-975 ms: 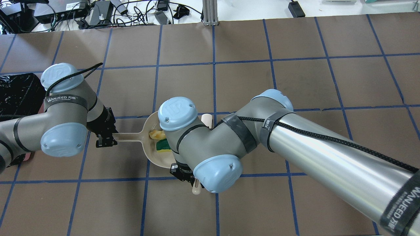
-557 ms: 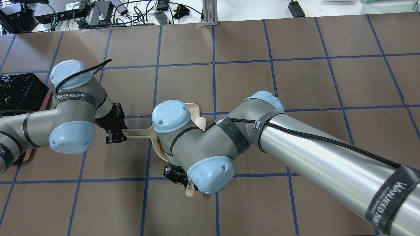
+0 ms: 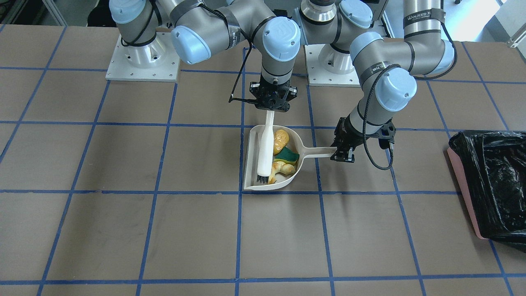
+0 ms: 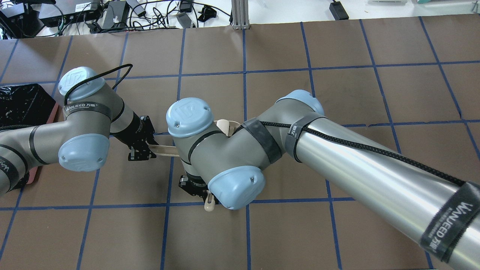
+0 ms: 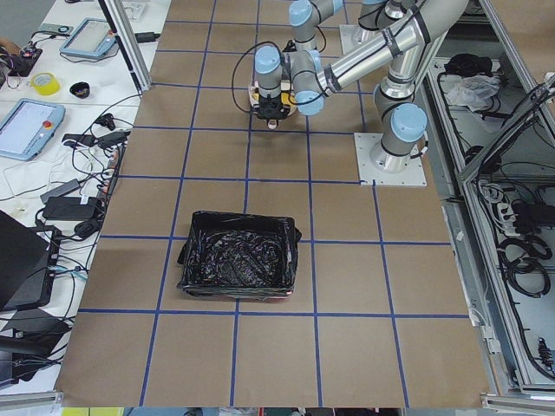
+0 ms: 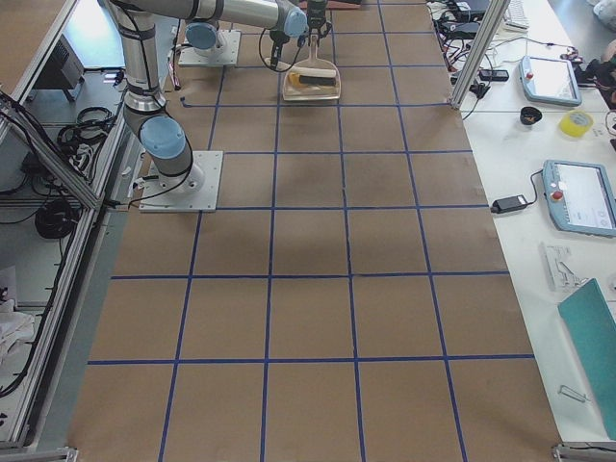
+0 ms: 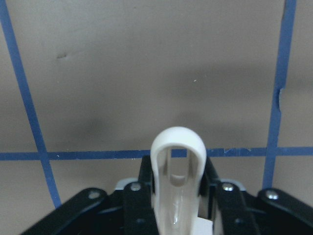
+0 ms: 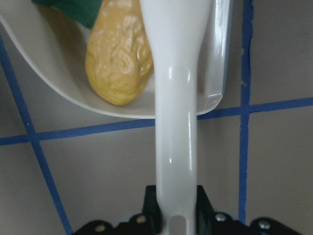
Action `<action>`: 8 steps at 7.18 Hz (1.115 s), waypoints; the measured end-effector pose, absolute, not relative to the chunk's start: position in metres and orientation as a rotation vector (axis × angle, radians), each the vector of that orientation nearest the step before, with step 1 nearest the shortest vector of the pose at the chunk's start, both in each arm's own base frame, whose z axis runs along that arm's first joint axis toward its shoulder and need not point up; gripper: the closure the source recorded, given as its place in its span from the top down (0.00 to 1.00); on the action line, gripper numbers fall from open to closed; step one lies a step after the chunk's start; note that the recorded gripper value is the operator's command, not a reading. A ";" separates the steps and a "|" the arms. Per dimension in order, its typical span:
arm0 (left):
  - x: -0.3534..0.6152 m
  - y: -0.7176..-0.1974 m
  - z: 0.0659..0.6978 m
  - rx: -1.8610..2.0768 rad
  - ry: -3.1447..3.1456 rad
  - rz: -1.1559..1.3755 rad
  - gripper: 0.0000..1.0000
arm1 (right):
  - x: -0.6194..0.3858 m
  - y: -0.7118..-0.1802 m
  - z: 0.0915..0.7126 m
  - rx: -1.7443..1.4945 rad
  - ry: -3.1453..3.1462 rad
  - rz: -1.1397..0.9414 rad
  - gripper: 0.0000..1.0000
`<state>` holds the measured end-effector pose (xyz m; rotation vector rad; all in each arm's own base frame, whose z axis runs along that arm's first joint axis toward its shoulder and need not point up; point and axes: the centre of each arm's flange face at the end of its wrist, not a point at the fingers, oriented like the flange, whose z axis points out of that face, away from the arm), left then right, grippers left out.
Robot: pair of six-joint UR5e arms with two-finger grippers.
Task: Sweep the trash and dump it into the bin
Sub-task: 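Sweep the yellow potato into the dustpan with the right gripper's brush, then carry the dustpan toward the bin with the left gripper while the right withdraws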
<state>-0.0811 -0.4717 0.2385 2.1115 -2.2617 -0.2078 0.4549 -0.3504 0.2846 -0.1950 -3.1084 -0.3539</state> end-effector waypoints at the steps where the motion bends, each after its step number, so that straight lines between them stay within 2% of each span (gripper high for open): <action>1: -0.080 -0.474 0.231 2.092 -2.286 -0.233 0.00 | 0.450 -0.358 0.299 -0.200 -3.090 -0.327 0.00; 4: -0.071 -0.488 0.221 2.044 -2.285 -0.348 0.00 | 0.403 -0.386 0.331 -0.202 -3.043 -0.297 0.00; 8: -0.028 -0.539 0.269 2.024 -2.199 -0.396 0.00 | 0.264 -0.477 0.355 -0.137 -3.029 -0.272 0.00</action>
